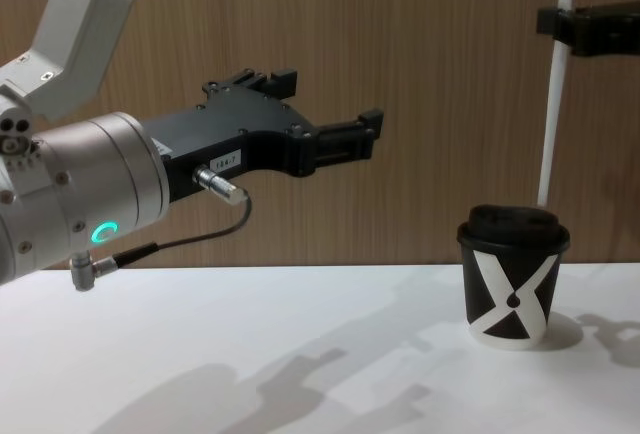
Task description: Pick up the straw with one hand, pass it to the other hand, and insert it into the cup.
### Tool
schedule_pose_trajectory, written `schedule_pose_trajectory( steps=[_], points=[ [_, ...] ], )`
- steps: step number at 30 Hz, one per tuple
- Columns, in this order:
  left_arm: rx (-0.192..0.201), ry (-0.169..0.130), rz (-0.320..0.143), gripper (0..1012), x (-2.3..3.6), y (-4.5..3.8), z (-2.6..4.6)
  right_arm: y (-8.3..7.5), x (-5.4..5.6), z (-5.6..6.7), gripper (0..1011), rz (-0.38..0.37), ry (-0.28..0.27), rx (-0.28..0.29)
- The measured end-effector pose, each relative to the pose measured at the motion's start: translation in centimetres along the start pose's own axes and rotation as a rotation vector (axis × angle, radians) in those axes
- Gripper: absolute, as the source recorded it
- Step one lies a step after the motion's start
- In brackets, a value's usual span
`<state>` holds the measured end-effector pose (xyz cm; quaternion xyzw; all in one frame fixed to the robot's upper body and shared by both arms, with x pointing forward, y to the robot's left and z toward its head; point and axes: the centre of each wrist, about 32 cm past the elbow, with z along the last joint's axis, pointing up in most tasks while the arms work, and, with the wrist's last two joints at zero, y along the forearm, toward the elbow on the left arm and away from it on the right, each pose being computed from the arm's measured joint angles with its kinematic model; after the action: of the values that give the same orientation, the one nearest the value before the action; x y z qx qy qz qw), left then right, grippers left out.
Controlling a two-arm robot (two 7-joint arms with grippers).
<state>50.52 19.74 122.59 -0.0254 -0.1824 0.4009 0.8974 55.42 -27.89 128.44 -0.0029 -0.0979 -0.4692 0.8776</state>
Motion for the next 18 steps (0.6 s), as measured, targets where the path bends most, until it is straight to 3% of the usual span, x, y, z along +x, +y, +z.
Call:
schedule_pose_trajectory(
  steps=[18],
  points=[
    [0.0,0.0,0.0,1001,0.0,0.0,0.0,-0.01,-0.21,-0.34,5,0.008,0.017,-0.022]
  ],
)
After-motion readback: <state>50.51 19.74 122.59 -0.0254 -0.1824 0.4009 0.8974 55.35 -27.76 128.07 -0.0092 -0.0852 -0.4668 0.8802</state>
